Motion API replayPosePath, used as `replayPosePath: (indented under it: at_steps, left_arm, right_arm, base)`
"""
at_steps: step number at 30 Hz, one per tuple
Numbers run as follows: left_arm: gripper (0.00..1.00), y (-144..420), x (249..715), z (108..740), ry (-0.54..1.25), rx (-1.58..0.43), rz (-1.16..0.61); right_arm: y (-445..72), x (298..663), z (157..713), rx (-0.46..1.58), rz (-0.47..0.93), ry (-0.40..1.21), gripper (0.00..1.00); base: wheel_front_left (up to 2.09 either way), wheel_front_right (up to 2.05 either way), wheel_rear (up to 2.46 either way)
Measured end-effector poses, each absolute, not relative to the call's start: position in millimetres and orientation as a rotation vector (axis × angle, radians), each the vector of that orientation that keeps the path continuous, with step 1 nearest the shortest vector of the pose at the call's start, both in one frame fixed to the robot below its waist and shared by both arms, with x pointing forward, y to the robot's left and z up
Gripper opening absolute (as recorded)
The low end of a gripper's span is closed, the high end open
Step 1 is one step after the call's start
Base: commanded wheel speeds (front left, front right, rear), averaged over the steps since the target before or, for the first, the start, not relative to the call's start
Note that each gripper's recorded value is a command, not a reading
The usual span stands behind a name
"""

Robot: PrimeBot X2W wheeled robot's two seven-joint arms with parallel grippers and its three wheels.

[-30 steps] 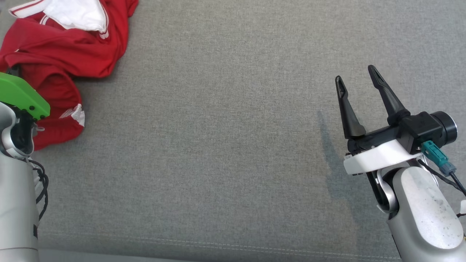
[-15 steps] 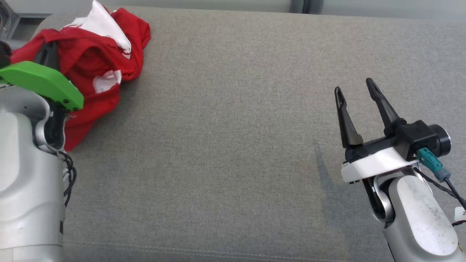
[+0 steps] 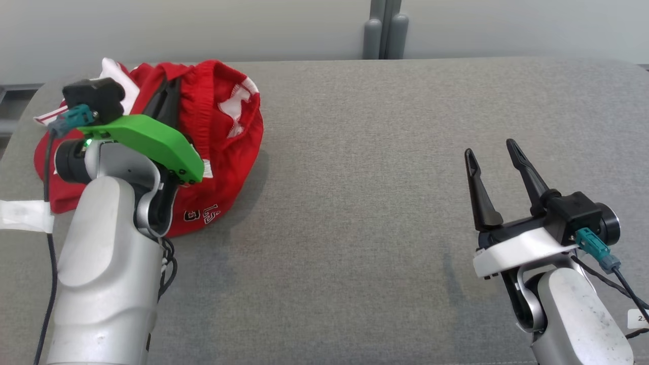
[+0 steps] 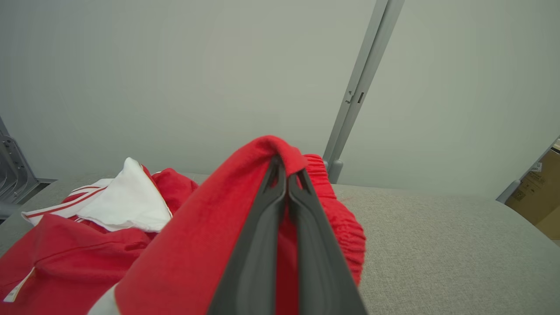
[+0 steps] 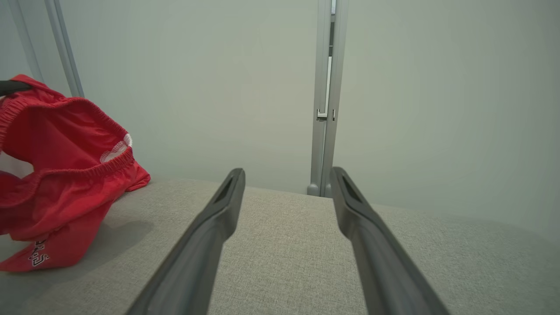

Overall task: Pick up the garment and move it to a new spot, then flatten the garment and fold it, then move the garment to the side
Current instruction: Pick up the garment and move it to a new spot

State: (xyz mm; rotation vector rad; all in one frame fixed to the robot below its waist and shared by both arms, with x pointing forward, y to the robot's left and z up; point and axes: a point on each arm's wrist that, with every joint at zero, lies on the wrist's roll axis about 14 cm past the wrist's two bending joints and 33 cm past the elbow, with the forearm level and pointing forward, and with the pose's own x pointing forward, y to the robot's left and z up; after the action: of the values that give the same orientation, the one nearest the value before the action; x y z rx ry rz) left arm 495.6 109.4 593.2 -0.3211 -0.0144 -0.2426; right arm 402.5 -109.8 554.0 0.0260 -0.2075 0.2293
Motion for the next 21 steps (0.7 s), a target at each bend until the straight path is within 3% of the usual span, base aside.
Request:
replayPosePath:
  at_steps: [21]
  left_arm:
    - [0.0,-21.1,463.6,548.9,0.108,-0.288,-0.545]
  right_arm:
    - [-164.3,362.6,557.8,0.022,0.056,-0.212,1.0]
  base:
    - [0.0,0.0,0.0]
